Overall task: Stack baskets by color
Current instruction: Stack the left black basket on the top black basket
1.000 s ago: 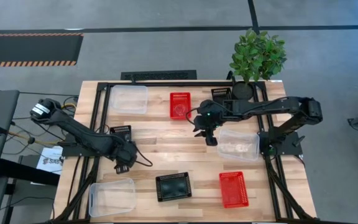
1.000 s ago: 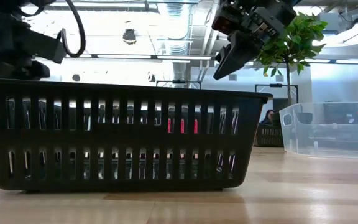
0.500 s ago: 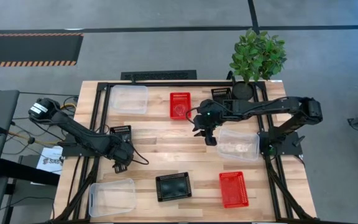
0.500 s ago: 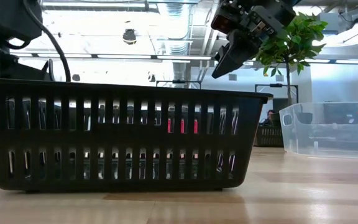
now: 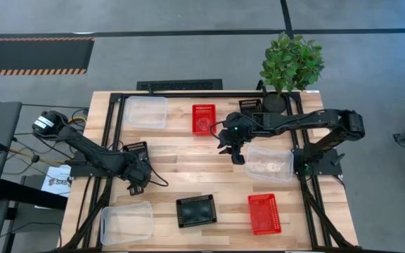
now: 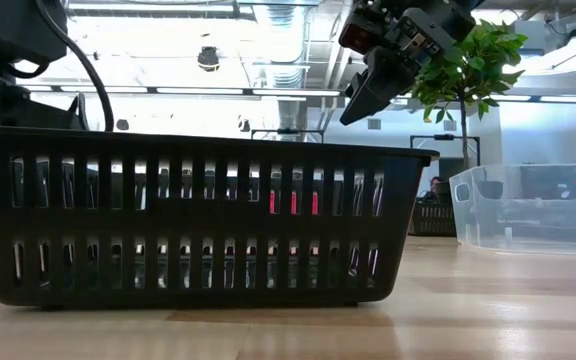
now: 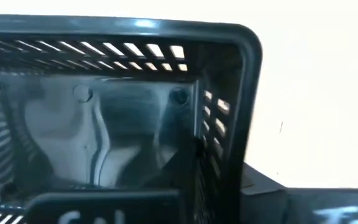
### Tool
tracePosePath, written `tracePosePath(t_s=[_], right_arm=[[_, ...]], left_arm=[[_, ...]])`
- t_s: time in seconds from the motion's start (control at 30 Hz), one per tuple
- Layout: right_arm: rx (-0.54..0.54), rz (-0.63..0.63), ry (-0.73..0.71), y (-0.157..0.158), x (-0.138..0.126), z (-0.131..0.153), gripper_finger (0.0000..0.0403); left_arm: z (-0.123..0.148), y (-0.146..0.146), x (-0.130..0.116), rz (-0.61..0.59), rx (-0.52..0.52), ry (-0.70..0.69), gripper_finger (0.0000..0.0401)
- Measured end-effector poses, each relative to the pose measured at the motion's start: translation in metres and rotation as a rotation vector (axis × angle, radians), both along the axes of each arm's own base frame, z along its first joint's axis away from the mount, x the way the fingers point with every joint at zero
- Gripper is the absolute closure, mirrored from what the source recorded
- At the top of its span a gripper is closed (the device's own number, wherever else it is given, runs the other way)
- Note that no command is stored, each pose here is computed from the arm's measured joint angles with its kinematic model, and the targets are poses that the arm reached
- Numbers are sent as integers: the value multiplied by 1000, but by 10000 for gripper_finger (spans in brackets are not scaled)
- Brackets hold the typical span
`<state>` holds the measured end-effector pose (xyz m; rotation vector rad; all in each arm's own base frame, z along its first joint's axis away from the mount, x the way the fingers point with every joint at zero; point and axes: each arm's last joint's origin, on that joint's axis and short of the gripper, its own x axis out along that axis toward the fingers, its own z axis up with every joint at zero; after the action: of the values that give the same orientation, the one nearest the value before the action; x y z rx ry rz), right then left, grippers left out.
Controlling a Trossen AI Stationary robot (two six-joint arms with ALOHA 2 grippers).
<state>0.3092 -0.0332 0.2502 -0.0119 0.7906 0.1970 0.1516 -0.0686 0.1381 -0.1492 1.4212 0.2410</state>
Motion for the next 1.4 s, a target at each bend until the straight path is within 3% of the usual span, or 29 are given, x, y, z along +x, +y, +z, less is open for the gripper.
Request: tracePosePath(t_s=[0.2, 0.63, 1.0, 1.2, 1.4], right_arm=[[1, 0, 2, 0, 0, 0, 276], [-25, 16, -16, 2, -32, 29, 276], [14, -67, -115, 2, -80, 18, 276], [28, -103, -292, 5, -105, 14, 276], [15, -186, -354, 2, -120, 10, 276]], left_arm=[[4, -1, 1, -27, 2, 16, 394], [59, -1, 30, -104, -5, -36, 401], [118, 15, 68, -281, 142, -287, 401], [136, 28, 96, -408, 239, -554, 401], [155, 45, 115, -474, 367, -774, 401]])
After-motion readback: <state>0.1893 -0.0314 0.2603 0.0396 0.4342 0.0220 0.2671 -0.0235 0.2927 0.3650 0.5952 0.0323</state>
